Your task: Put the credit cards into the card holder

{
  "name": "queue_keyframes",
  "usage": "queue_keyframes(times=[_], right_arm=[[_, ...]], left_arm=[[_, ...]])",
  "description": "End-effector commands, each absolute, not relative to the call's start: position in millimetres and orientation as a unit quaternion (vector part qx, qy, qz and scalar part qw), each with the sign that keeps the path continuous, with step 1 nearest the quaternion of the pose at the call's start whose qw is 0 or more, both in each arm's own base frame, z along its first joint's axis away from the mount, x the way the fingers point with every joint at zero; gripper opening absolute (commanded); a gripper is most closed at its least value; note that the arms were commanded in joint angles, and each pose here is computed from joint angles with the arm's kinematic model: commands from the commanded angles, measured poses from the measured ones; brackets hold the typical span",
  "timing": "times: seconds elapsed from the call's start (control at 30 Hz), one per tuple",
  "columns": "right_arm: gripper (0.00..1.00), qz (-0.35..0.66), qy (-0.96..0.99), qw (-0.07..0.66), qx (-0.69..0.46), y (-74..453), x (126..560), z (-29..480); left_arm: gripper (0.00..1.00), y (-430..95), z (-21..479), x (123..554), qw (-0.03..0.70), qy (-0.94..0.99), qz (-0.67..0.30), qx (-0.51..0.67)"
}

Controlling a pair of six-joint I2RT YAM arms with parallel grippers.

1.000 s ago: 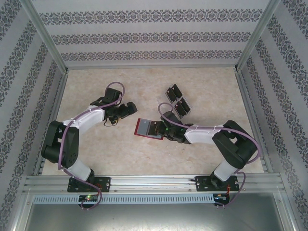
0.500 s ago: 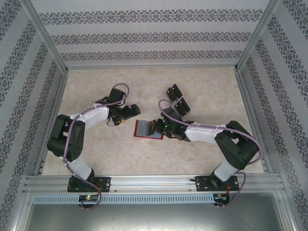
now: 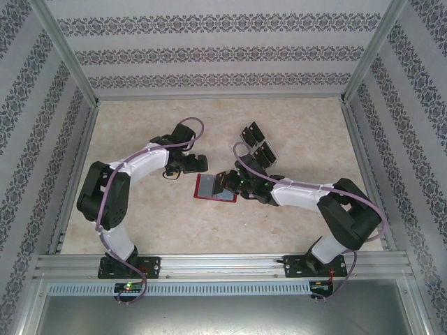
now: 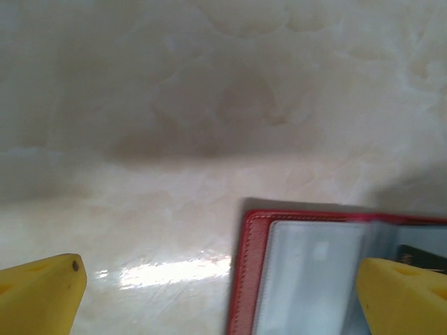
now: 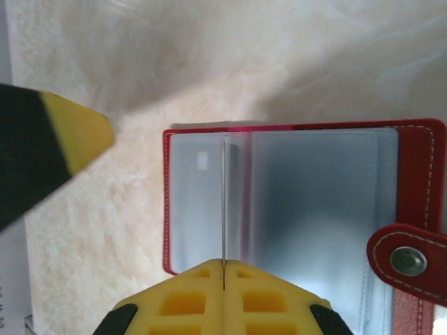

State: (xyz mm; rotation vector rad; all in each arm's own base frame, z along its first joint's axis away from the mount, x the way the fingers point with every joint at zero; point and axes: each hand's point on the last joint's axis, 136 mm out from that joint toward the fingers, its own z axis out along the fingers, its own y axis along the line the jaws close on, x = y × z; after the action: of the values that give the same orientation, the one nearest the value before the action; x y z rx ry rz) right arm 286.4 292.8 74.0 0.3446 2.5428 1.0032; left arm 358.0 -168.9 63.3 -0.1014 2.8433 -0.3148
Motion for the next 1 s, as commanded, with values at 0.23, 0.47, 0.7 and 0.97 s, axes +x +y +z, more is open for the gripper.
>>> queue_keyframes(times=[0.23, 0.47, 0.7, 0.97], right_arm=[[0.0, 0.361, 0.902, 0.198, 0.134, 295, 282, 67], [0.0, 0.352, 0.905, 0.196, 0.138, 292, 278, 55], [0.0, 0.353, 0.904, 0.199, 0.138, 292, 279, 53], [0.0, 0.353, 0.903, 0.2, 0.138, 294, 282, 51]], left_arm=[[0.97, -159, 37, 340, 0.094, 0.995, -0.024, 0.037], [0.97, -162, 25, 337, 0.089, 0.995, -0.028, 0.039], [0.97, -161, 17, 332, 0.081, 0.996, -0.028, 0.036], [0.97, -160, 13, 329, 0.077, 0.996, -0.029, 0.034]])
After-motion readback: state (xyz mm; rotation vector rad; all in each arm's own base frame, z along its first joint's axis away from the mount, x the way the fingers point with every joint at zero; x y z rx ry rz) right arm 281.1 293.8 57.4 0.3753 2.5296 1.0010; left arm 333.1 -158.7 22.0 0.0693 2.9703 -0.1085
